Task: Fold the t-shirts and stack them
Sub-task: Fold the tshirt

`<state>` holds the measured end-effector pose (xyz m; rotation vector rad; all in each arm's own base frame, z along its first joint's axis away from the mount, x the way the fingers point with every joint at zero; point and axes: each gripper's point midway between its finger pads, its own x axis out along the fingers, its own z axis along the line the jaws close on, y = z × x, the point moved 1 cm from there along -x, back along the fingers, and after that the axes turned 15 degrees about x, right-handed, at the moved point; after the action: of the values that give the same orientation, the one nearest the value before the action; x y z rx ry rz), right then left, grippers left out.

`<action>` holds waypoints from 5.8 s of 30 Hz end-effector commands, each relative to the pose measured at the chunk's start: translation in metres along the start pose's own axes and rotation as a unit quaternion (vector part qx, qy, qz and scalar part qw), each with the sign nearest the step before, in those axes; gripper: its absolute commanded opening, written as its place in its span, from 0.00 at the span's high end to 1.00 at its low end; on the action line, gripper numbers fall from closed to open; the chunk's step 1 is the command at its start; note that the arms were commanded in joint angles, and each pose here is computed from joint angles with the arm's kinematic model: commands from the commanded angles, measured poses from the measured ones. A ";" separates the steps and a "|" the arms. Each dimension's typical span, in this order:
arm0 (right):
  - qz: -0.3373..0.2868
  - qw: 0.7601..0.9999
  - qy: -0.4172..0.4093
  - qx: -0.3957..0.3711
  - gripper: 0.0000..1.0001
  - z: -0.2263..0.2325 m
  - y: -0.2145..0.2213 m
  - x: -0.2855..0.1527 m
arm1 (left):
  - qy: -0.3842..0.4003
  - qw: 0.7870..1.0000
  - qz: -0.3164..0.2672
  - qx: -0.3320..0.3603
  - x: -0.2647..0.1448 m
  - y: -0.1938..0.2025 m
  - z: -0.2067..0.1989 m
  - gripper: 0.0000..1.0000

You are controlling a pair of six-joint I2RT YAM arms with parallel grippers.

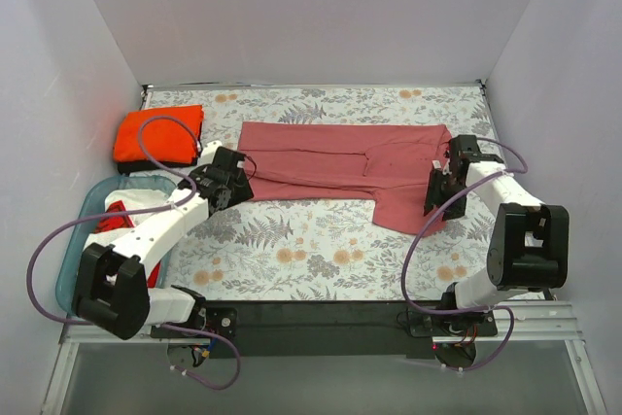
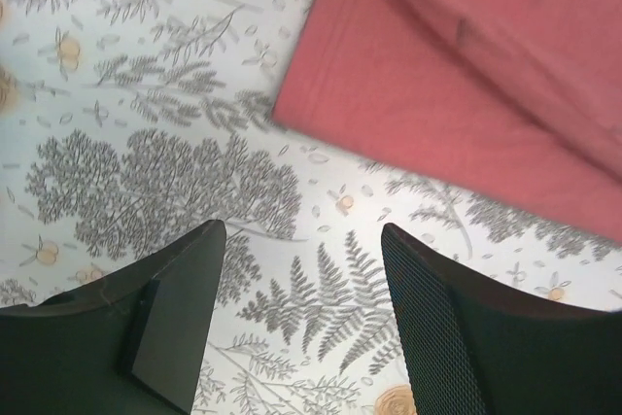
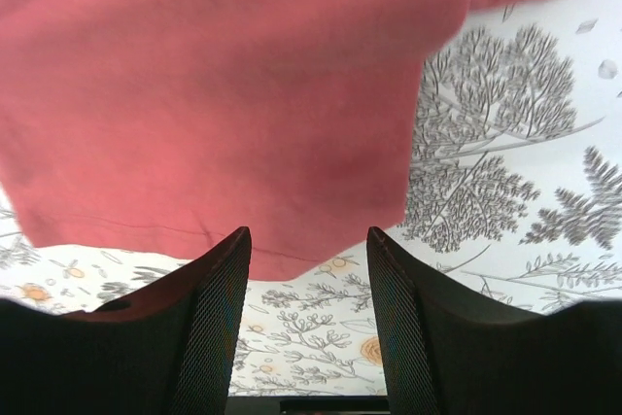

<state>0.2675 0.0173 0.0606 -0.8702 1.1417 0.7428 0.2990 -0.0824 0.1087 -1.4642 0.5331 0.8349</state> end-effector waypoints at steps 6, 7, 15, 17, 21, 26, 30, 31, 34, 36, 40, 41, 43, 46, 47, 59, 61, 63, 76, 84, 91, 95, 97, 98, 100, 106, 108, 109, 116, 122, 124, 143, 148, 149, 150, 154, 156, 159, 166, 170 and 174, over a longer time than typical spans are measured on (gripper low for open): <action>-0.012 1.000 0.005 0.021 0.44 -0.008 0.014 0.018 | 0.000 0.999 -0.021 -0.039 -0.001 0.030 0.014 0.36; -0.009 1.000 0.010 0.021 0.44 -0.011 0.017 0.021 | 0.000 0.999 -0.026 -0.040 0.000 0.029 0.014 0.37; -0.014 1.000 0.012 0.008 0.91 -0.005 0.017 0.029 | -0.012 0.999 -0.038 -0.034 0.002 0.023 0.017 0.37; -0.025 1.000 0.007 0.006 0.99 -0.001 0.010 0.022 | -0.015 0.998 -0.042 -0.036 0.001 0.021 0.018 0.37; -0.066 0.997 -0.033 0.000 0.99 0.031 -0.032 -0.007 | -0.014 0.998 -0.043 -0.038 0.001 0.021 0.018 0.38; -0.099 0.993 -0.061 -0.003 0.99 0.064 -0.083 -0.023 | -0.019 0.998 -0.044 -0.038 0.001 0.022 0.021 0.38; -0.105 0.991 -0.083 -0.008 0.99 0.091 -0.121 -0.017 | -0.024 0.998 -0.045 -0.038 0.000 0.023 0.023 0.38; -0.124 0.988 -0.093 -0.009 0.99 0.101 -0.138 -0.026 | -0.026 0.998 -0.046 -0.039 0.001 0.023 0.024 0.38; -0.123 0.988 -0.094 -0.011 0.99 0.109 -0.156 -0.014 | -0.029 0.998 -0.041 -0.035 0.003 0.024 0.023 0.38; -0.127 0.987 -0.101 -0.012 0.99 0.118 -0.172 -0.009 | -0.032 0.998 -0.034 -0.032 0.006 0.026 0.023 0.38; -0.128 0.986 -0.109 -0.008 0.99 0.125 -0.190 0.003 | -0.035 0.999 -0.026 -0.028 0.009 0.030 0.023 0.38; -0.129 0.985 -0.113 -0.006 0.99 0.129 -0.194 0.003 | -0.034 0.999 -0.025 -0.027 0.010 0.030 0.022 0.38; -0.126 0.985 -0.120 0.003 0.99 0.135 -0.202 0.010 | -0.036 0.999 -0.021 -0.025 0.011 0.032 0.022 0.38; -0.122 0.983 -0.132 0.034 0.99 0.132 -0.219 0.019 | -0.036 0.999 -0.017 -0.024 0.013 0.033 0.021 0.38; -0.117 0.983 -0.140 0.036 0.93 0.135 -0.220 0.022 | -0.037 0.999 -0.015 -0.023 0.013 0.034 0.022 0.38; -0.119 0.980 -0.131 0.088 0.49 0.084 -0.206 0.003 | -0.023 0.998 -0.009 -0.052 0.017 0.021 0.014 0.38; -0.130 0.976 -0.144 0.099 0.49 0.070 -0.200 -0.005 | -0.026 0.998 -0.002 -0.060 0.023 0.017 0.013 0.38; -0.131 0.971 -0.155 0.124 0.47 0.043 -0.176 -0.013 | -0.029 0.997 0.007 -0.072 0.028 0.013 0.015 0.38; -0.126 0.920 -0.247 0.277 0.34 -0.030 -0.102 0.012 | -0.022 0.986 0.089 -0.137 0.067 0.016 0.019 0.36; -0.116 0.916 -0.250 0.292 0.35 -0.033 -0.096 0.035 | -0.014 0.984 0.111 -0.138 0.084 0.016 0.008 0.39; -0.105 0.916 -0.249 0.296 0.36 -0.035 -0.091 0.044 | 0.021 0.981 0.102 -0.165 0.064 0.009 0.000 0.39; -0.105 0.917 -0.243 0.297 0.36 -0.037 -0.089 0.048 | 0.025 0.979 0.078 -0.184 0.058 0.000 0.001 0.38; -0.104 0.918 -0.239 0.299 0.37 -0.039 -0.086 0.051 | 0.021 0.979 0.083 -0.187 0.062 0.001 0.000 0.38; -0.107 0.918 -0.236 0.300 0.37 -0.040 -0.086 0.051 | 0.016 0.978 0.095 -0.184 0.070 0.007 -0.001 0.38; -0.111 0.918 -0.232 0.302 0.37 -0.041 -0.085 0.051 | 0.005 0.977 0.104 -0.183 0.077 0.013 0.000 0.39; -0.111 0.920 -0.219 0.305 0.40 -0.046 -0.083 0.057 | -0.015 0.975 0.128 -0.182 0.090 0.028 0.002 0.51; -0.110 0.921 -0.215 0.305 0.46 -0.048 -0.083 0.060 | -0.024 0.974 0.134 -0.178 0.090 0.034 0.006 0.60; -0.110 0.922 -0.210 0.306 0.51 -0.050 -0.083 0.062 | -0.028 0.974 0.136 -0.177 0.089 0.036 0.008 0.65; -0.101 0.922 -0.201 0.314 0.99 -0.057 -0.078 0.068 | -0.052 0.968 0.172 -0.174 0.074 0.067 0.021 1.00; -0.127 0.919 -0.138 0.346 0.99 -0.092 -0.066 0.049 | -0.068 0.953 0.215 -0.203 0.033 0.111 0.037 1.00; -0.129 0.920 -0.107 0.353 0.99 -0.104 -0.058 0.044 | -0.046 0.951 0.211 -0.219 0.015 0.112 0.036 1.00; -0.254 0.921 -0.175 0.239 0.53 -0.062 -0.073 -0.024 | 0.038 0.981 0.059 -0.182 -0.017 0.030 0.030 0.57; -0.218 0.924 -0.275 0.152 0.53 -0.002 -0.076 -0.028 | 0.086 0.984 0.060 -0.143 0.007 0.015 0.001 0.63; -0.201 0.927 -0.284 0.142 0.53 0.006 -0.073 -0.024 | 0.091 0.985 0.056 -0.138 0.011 0.011 -0.003 0.64; -0.173 0.930 -0.299 0.124 0.55 0.019 -0.069 -0.016 | 0.087 0.985 0.065 -0.132 0.017 0.014 -0.006 0.65; -0.138 0.937 -0.306 0.098 0.56 0.036 -0.053 0.005 | 0.067 0.988 0.079 -0.112 0.032 0.018 -0.007 0.64; -0.133 0.938 -0.308 0.092 0.56 0.040 -0.050 0.011 | 0.060 0.989 0.085 -0.107 0.037 0.021 -0.007 0.64; -0.120 0.941 -0.303 0.094 0.57 0.039 -0.045 0.023 | 0.056 0.989 0.088 -0.102 0.043 0.024 -0.008 0.65; -0.108 0.955 -0.246 0.123 0.57 0.018 -0.034 0.051 | 0.038 0.988 0.106 -0.102 0.050 0.040 -0.005 0.82; -0.098 0.959 -0.228 0.140 0.57 0.010 -0.028 0.060 | 0.012 0.987 0.117 -0.109 0.054 0.052 0.003 1.00; -0.093 0.961 -0.206 0.159 0.57 -0.003 -0.023 0.067 | -0.034 0.986 0.116 -0.114 0.055 0.056 0.018 1.00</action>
<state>0.3229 0.0252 0.0326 -0.4977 0.6197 0.5893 0.2915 -0.0764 0.0344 -1.6372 0.6726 1.0951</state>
